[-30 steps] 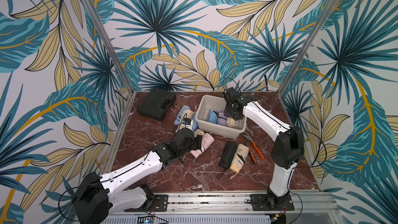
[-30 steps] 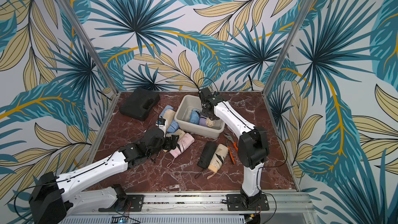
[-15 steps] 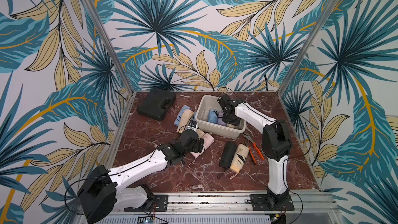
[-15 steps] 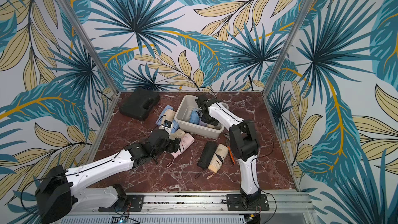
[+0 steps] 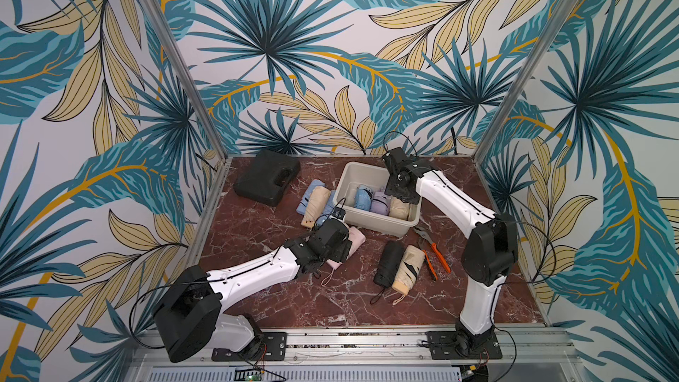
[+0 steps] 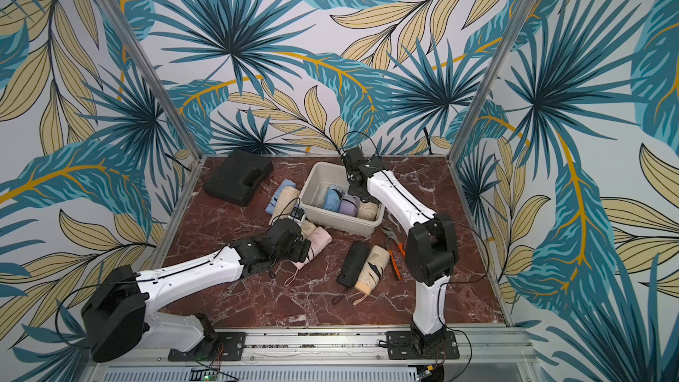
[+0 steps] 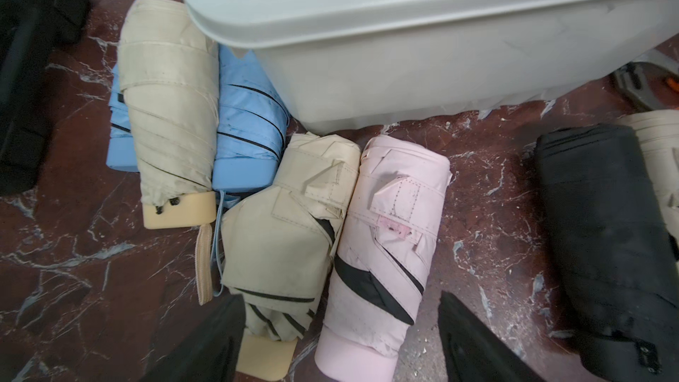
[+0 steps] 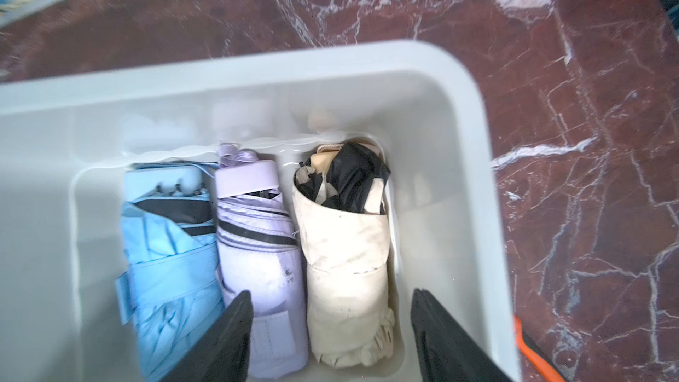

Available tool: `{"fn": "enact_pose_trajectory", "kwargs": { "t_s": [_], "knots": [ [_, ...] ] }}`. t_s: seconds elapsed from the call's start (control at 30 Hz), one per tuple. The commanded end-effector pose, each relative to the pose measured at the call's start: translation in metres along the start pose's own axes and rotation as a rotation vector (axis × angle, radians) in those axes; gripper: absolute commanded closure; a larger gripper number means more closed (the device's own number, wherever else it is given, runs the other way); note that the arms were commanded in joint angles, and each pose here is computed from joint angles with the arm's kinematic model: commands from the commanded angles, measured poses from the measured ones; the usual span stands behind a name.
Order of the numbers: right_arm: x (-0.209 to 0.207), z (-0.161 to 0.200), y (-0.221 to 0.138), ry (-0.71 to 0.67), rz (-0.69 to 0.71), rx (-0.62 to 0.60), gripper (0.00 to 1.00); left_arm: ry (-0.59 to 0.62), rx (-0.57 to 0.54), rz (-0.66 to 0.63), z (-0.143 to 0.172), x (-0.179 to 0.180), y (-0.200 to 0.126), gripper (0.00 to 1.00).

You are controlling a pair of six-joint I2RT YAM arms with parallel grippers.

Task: Put the umbrella into the storage box
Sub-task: Place the umbrella in the storage box, then pick up the umbrella from the center of the board.

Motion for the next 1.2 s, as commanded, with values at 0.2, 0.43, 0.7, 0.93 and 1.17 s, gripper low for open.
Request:
{"fn": "enact_pose_trajectory", "kwargs": {
  "t_s": [0.2,0.43,0.7,0.93,1.17],
  "knots": [
    [-0.029,-0.004,-0.054,-0.107,-0.111,-0.063,0.29,0.094,0.090,-0.036,-0.002,-0.006,0.014,0.12],
    [-0.047,0.001,-0.075,-0.125,-0.159,-0.099,0.30,0.143,0.141,-0.004,-0.001,-0.017,0.030,0.12],
    [-0.058,-0.002,-0.088,-0.135,-0.160,-0.135,0.30,0.196,0.187,0.081,-0.006,-0.038,0.050,0.18],
    [-0.061,-0.004,-0.094,-0.144,-0.164,-0.153,0.30,0.200,0.265,0.133,0.004,-0.050,0.064,0.16],
    [-0.064,-0.005,-0.098,-0.161,-0.166,-0.165,0.30,0.198,0.331,0.250,0.024,-0.069,0.059,0.22]
  ]
}}
Point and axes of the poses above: each gripper's point midway between its finger pads, its own y axis out along the fingers, its own x axis along the line the jaws close on, z = x × y, the point moved 3 cm from there along -y, back along the fingers, and after that the axes turned 6 degrees about y, right-handed, at the moved point
